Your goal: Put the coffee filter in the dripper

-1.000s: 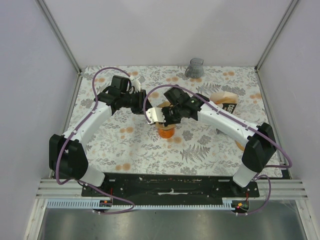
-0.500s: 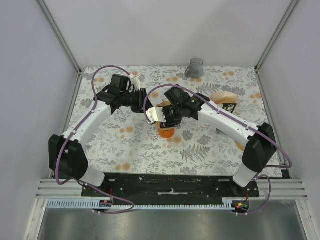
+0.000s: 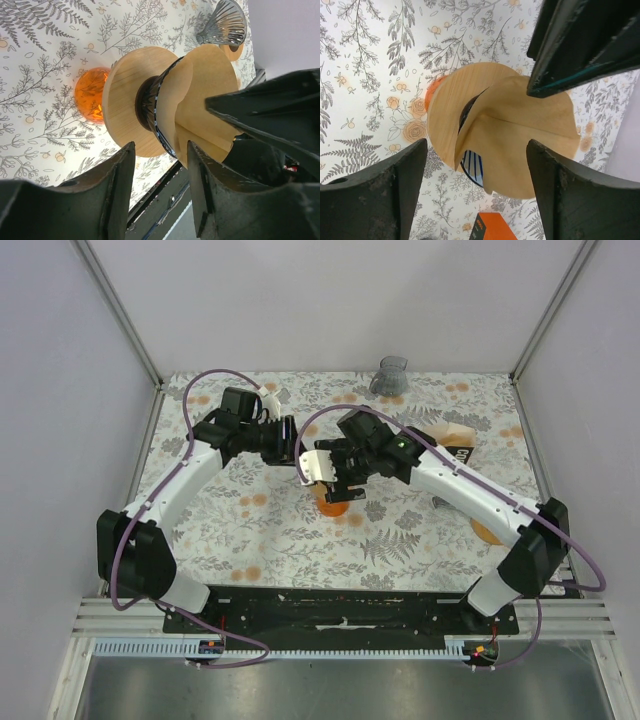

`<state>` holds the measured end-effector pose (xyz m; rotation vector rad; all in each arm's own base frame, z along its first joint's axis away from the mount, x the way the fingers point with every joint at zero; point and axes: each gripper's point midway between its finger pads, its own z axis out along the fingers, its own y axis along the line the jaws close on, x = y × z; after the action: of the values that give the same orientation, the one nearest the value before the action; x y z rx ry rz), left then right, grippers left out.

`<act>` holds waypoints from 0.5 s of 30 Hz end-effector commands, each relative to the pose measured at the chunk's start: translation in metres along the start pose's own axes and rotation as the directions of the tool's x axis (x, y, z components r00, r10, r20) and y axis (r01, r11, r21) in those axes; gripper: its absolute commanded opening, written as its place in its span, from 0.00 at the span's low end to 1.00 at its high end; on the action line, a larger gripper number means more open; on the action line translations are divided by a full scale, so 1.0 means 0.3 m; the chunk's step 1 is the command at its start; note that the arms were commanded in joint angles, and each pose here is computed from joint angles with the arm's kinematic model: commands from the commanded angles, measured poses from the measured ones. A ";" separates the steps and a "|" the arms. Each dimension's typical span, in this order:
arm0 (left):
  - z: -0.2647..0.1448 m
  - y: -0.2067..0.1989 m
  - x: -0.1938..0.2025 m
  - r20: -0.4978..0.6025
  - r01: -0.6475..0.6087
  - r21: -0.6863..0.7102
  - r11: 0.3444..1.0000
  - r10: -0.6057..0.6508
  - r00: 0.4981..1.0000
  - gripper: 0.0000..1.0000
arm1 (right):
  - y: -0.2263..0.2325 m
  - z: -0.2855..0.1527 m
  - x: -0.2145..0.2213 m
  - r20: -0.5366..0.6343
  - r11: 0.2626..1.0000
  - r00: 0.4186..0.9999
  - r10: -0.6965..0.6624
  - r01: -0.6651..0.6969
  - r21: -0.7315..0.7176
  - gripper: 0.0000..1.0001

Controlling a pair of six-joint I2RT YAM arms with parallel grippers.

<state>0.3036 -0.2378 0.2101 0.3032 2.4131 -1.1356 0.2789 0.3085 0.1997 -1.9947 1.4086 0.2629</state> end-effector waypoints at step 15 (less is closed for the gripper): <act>-0.149 -0.027 -0.155 0.139 -0.147 -0.087 0.985 0.158 0.978 0.64 | 0.145 -0.210 -0.241 0.271 0.914 0.873 -0.405 0.385 0.126 0.16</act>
<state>0.3145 -0.2272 0.2338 0.3385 2.3522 -1.0497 0.2357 0.3045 0.2613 -1.9436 1.1265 0.2841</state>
